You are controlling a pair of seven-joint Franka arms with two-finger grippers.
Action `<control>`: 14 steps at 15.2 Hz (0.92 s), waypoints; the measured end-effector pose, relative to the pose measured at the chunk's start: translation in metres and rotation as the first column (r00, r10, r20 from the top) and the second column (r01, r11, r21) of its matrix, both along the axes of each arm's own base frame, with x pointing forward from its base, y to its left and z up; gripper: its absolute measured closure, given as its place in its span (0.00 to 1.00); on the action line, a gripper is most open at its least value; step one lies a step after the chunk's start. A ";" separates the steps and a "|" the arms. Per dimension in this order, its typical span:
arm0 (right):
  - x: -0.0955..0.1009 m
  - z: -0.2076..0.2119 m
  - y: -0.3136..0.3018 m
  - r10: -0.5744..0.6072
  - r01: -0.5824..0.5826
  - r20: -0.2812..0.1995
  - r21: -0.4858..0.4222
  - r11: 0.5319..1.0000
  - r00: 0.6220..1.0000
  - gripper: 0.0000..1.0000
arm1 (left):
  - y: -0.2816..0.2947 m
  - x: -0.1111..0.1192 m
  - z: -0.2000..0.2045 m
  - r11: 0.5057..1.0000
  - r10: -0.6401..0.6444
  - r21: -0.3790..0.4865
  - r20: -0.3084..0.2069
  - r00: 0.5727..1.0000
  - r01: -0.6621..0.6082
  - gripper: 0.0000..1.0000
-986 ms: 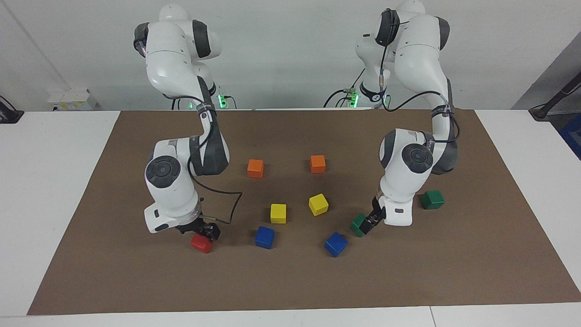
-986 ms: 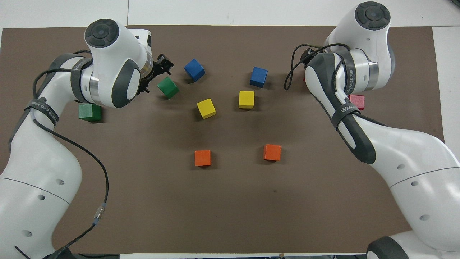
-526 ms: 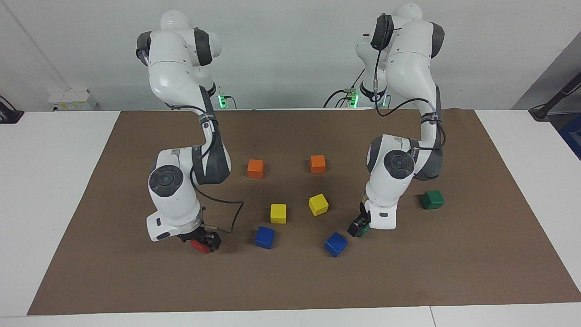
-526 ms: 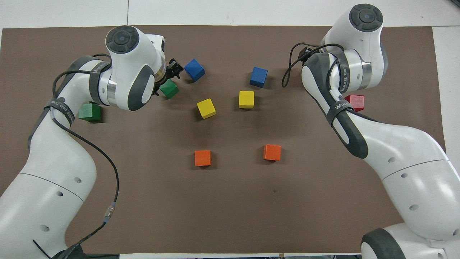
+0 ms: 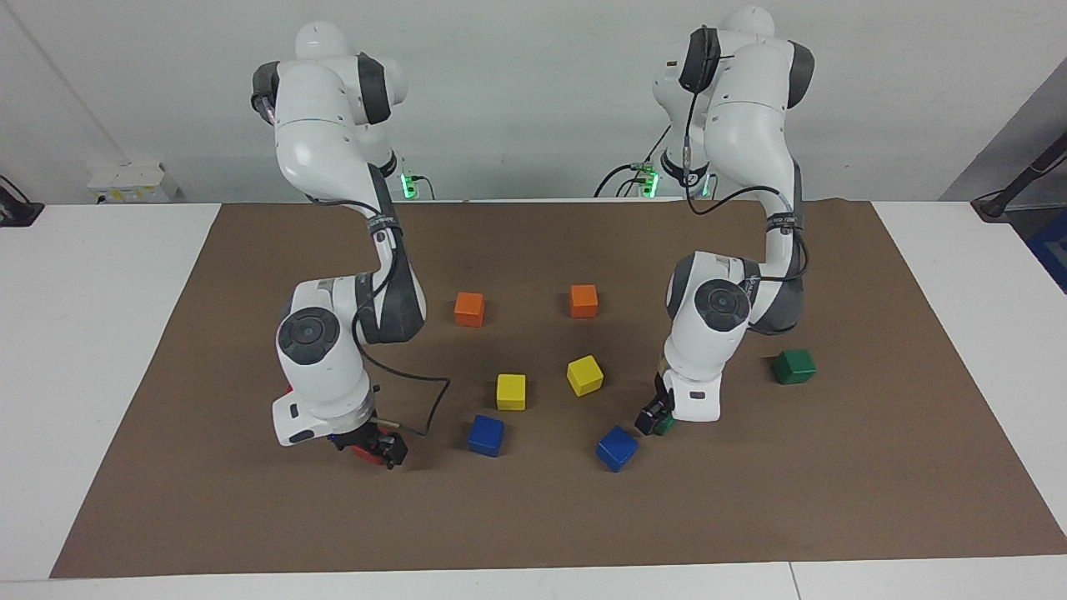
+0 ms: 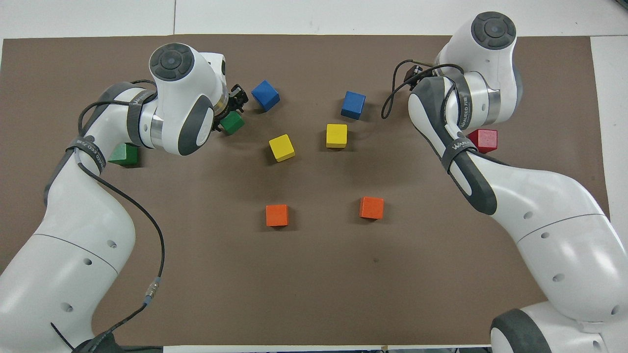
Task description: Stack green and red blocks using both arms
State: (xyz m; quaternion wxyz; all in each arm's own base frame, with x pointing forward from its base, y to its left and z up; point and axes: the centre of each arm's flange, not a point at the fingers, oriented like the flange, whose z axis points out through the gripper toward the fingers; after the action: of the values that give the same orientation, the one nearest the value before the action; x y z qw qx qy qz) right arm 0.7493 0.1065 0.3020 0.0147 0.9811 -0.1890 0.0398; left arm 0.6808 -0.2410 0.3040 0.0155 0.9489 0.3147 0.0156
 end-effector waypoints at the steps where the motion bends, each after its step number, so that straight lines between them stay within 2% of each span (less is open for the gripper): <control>1: -0.002 -0.007 -0.001 0.000 0.000 -0.008 -0.001 1.000 1.000 0.00 | 0.003 -0.001 -0.001 1.000 -0.001 0.016 -0.014 1.000 0.001 0.39; 2: -0.004 -0.013 -0.001 -0.001 0.001 -0.013 -0.002 1.000 1.000 0.00 | 0.007 -0.002 -0.001 0.999 -0.010 0.045 -0.037 0.999 0.011 0.45; 4: -0.008 -0.023 -0.003 -0.001 0.001 -0.015 -0.002 1.000 1.000 0.00 | 0.015 -0.004 0.013 0.992 -0.070 0.098 -0.096 0.993 0.080 0.45; 6: -0.008 -0.022 -0.003 -0.001 0.001 -0.010 -0.001 1.000 1.000 0.18 | 0.040 -0.005 0.050 0.975 -0.194 0.089 -0.126 0.973 0.206 0.45; 8: -0.008 -0.016 -0.003 -0.001 0.001 -0.004 0.000 1.000 1.000 0.42 | 0.109 -0.011 0.098 0.941 -0.328 0.033 -0.134 0.935 0.336 0.45; 9: -0.009 -0.016 -0.003 -0.002 0.002 -0.006 0.000 1.000 1.000 0.45 | 0.153 -0.019 0.115 0.919 -0.390 0.008 -0.135 0.911 0.395 0.45; 11: -0.009 -0.016 -0.006 -0.006 0.006 -0.014 -0.003 1.000 1.000 0.45 | 0.222 -0.037 0.126 0.877 -0.479 -0.028 -0.135 0.867 0.480 0.45; 14: -0.014 -0.001 -0.009 0.035 -0.035 -0.052 -0.012 0.999 0.998 0.45 | 0.259 -0.050 0.108 0.845 -0.535 -0.046 -0.133 0.835 0.534 0.45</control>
State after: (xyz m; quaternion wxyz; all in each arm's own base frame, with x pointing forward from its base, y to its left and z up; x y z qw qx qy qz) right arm 0.7350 0.0977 0.3012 0.0254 0.9848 -0.1711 0.0160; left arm 0.6309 0.0175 0.4125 0.0004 0.9976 0.0380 -0.0575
